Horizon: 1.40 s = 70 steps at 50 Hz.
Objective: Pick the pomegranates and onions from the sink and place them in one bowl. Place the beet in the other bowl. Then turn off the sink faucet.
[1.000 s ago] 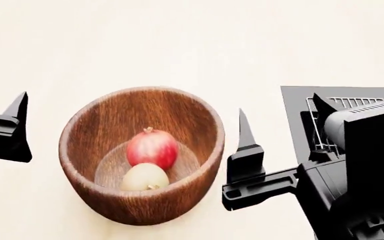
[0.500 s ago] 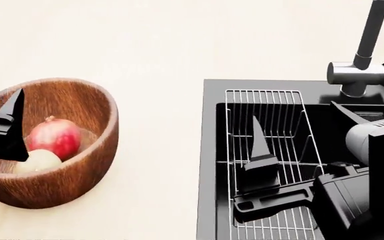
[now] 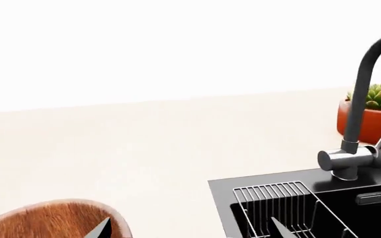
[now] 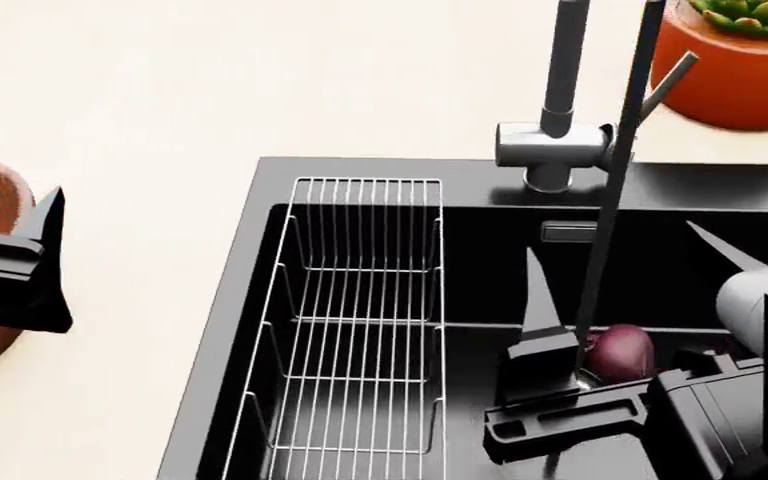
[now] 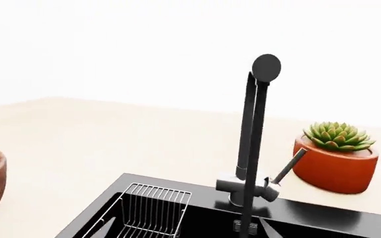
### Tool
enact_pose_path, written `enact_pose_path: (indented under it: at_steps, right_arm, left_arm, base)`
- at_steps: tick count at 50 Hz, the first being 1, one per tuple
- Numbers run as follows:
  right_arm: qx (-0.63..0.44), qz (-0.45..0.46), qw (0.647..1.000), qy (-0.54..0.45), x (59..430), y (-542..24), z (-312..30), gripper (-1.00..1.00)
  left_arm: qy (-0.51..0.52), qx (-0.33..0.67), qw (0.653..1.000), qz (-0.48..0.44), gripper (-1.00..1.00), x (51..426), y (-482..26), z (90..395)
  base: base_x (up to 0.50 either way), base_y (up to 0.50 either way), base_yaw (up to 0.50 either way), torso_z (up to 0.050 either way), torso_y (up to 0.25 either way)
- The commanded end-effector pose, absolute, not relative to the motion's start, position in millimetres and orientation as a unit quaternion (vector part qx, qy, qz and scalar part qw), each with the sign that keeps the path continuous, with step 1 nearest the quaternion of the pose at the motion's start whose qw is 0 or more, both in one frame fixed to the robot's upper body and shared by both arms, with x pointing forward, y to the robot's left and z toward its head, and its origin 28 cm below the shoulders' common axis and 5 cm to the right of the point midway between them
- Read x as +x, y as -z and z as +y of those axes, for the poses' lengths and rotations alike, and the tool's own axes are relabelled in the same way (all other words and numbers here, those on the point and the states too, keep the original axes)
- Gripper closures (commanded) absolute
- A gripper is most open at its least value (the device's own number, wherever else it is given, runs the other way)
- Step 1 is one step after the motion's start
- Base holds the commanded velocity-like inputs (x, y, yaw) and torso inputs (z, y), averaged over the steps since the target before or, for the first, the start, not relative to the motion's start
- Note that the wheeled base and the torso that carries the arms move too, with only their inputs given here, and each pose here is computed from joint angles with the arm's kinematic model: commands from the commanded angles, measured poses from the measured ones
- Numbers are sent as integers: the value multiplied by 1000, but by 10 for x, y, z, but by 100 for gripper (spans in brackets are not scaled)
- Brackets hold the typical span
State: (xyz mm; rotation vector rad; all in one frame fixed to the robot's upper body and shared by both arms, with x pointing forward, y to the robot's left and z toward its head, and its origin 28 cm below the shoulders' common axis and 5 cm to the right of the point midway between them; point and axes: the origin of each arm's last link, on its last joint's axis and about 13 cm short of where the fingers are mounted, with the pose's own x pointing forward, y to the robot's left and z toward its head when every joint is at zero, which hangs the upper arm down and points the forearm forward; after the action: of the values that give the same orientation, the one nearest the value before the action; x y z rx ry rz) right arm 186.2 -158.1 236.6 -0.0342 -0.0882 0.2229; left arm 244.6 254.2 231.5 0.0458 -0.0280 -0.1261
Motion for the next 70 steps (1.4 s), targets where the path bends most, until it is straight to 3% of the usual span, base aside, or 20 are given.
enact_pose_path:
  at_steps: [1, 47, 70]
  right_arm:
    - [-17, -49, 993, -107, 1807, -2342, -1589, -100]
    - [-32, -37, 996, -80, 1788, -2379, -1585, -100]
    - [-31, -43, 995, -82, 1798, -2350, -1583, -100]
  left_arm:
    - [84, 7, 996, -8, -100, 2443, -2321, 2502]
    - [91, -5, 996, -2, -100, 2528, -2261, 2504]
    - [89, -5, 996, -2, -100, 2537, -2267, 2516]
  base:
    - [3, -500, 0, 0, 0]
    - [27, -497, 0, 0, 0]
    - [254, -232, 0, 0, 0]
